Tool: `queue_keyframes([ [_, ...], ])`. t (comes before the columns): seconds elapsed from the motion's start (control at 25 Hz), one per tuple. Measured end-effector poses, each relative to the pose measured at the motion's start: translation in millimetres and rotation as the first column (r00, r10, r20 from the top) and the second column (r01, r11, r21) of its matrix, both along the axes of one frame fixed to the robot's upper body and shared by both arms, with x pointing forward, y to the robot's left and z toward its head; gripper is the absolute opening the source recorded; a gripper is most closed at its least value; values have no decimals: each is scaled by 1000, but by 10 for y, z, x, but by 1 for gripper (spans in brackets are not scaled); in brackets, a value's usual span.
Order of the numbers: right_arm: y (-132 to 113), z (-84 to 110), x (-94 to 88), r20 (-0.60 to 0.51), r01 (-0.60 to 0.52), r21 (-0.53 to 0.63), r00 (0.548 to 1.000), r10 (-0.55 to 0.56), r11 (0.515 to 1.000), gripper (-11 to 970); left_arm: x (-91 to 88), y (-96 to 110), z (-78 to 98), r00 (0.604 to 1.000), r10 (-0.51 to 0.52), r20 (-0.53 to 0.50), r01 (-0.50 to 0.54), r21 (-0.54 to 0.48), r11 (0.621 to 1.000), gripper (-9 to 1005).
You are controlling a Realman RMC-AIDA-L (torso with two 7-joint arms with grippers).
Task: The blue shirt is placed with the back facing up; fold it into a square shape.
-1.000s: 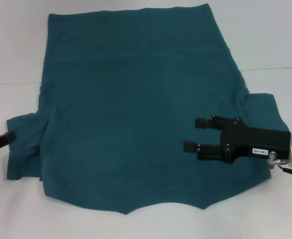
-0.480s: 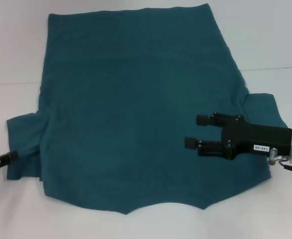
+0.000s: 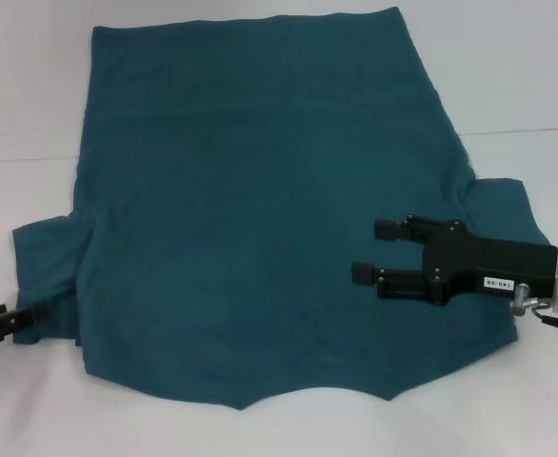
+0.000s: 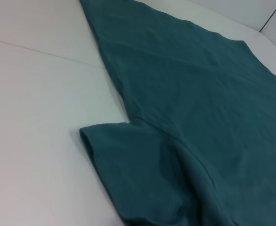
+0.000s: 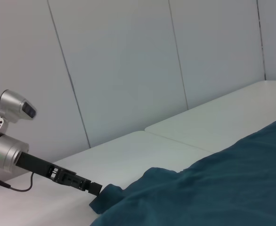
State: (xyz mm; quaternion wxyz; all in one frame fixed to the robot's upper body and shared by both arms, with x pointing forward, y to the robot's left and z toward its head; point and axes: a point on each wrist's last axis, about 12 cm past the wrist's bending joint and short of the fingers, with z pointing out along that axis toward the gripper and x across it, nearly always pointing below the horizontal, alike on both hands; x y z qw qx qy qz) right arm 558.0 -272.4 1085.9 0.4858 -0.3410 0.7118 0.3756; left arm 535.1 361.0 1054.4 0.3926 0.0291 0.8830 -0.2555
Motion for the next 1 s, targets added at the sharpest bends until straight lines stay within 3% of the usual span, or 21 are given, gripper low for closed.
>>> queue_keyframes([
  [1.0,9,-19,-14,-8,0,6,1000,0,1000,875,22,-84,-19,998,-54,-19,54,33,998,731],
])
